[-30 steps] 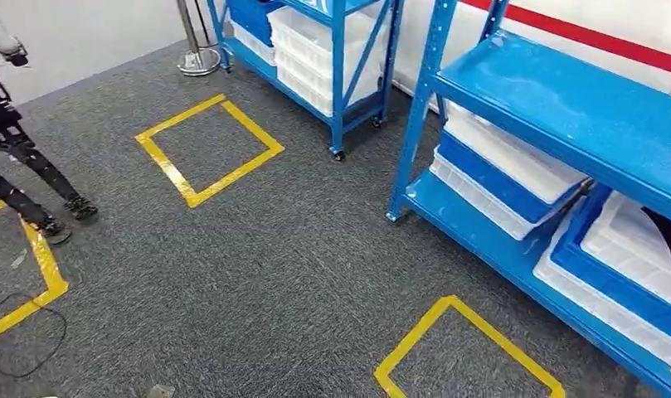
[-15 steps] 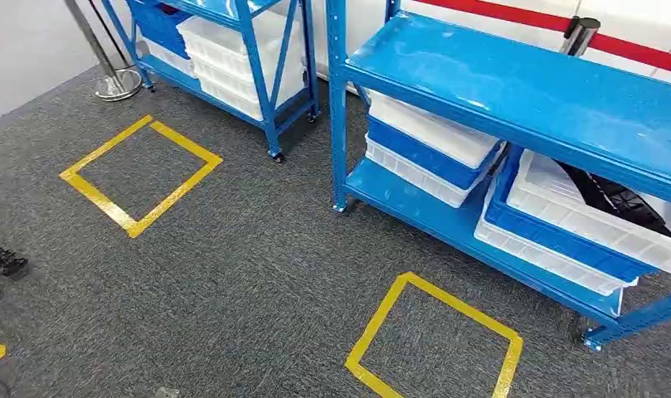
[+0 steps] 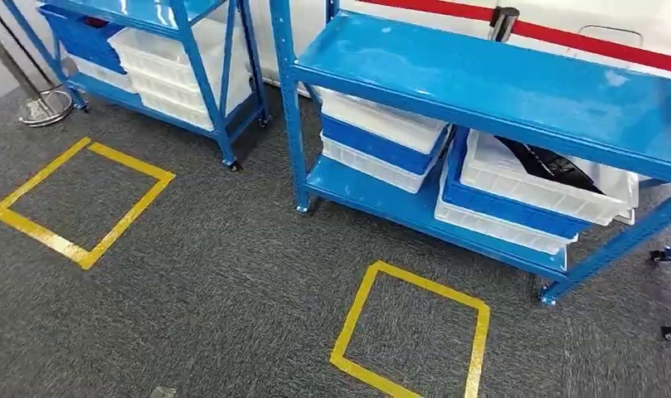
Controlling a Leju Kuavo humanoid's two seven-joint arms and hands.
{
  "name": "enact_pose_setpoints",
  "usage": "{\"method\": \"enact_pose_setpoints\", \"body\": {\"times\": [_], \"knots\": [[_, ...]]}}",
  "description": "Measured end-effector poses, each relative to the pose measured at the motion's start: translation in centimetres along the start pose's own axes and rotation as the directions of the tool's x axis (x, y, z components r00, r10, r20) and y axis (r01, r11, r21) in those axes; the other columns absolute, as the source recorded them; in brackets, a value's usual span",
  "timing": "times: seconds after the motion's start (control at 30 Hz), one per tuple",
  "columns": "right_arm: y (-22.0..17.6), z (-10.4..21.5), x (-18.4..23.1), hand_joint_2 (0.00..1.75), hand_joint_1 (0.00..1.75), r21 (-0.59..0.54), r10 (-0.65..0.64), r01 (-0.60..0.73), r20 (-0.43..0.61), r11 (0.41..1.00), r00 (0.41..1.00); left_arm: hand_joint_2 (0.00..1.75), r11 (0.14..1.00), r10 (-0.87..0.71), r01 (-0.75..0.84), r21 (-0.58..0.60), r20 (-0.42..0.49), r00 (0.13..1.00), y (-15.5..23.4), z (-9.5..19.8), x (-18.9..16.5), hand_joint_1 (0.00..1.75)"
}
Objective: Take the parts from the cabinet and place them on the table.
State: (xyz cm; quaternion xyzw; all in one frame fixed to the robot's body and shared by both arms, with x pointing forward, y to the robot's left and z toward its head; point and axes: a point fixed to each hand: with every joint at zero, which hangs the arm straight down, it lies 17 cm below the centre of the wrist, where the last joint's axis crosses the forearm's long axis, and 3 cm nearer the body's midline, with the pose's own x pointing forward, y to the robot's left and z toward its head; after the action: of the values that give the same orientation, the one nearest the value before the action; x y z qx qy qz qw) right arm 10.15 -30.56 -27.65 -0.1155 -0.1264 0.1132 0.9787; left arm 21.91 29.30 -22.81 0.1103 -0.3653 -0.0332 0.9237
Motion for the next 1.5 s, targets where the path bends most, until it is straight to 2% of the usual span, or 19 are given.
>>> {"method": "enact_pose_setpoints", "body": {"times": [1.5], "knots": [[-0.4, -0.1, 0.4, 0.00, 0.00, -0.019, 0.039, -0.039, 0.030, 0.999, 0.999, 0.00, 1.000, -0.001, 0.000, 0.002, 0.018, 1.000, -0.3, -0.3, 1.0, 0.00]]}}
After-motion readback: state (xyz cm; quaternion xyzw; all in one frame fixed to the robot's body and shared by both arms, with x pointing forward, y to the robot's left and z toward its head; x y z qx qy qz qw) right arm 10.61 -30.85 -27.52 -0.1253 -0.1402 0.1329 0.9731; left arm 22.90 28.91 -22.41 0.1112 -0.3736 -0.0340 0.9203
